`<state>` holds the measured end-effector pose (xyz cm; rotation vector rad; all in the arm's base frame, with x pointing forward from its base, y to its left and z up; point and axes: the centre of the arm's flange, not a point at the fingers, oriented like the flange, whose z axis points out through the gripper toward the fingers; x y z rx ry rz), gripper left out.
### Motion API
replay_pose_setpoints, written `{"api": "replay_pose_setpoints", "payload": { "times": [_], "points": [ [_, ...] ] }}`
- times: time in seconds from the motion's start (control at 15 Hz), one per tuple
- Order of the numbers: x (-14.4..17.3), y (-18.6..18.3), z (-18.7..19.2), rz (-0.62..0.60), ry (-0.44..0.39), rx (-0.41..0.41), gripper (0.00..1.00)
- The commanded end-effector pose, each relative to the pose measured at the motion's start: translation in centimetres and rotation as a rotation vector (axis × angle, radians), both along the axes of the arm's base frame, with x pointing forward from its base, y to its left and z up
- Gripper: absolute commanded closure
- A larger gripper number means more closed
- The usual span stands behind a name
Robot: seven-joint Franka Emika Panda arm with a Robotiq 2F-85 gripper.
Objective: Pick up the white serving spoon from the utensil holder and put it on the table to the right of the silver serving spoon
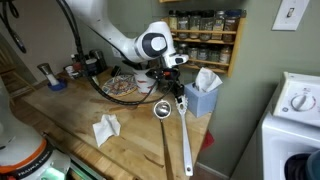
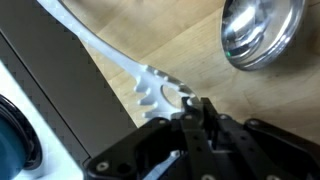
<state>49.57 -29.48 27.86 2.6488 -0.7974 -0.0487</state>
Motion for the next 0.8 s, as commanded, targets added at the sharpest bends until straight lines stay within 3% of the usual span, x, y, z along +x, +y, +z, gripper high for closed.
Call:
{"api": "replay_pose_setpoints", "payload": {
  "times": [0.0, 0.73],
  "points": [
    [0.8, -0.7, -2.3, -0.025, 0.001, -0.001, 0.97],
    [1.4, 0.7, -4.3, -0.031, 0.019, 0.033, 0.97]
  ]
}}
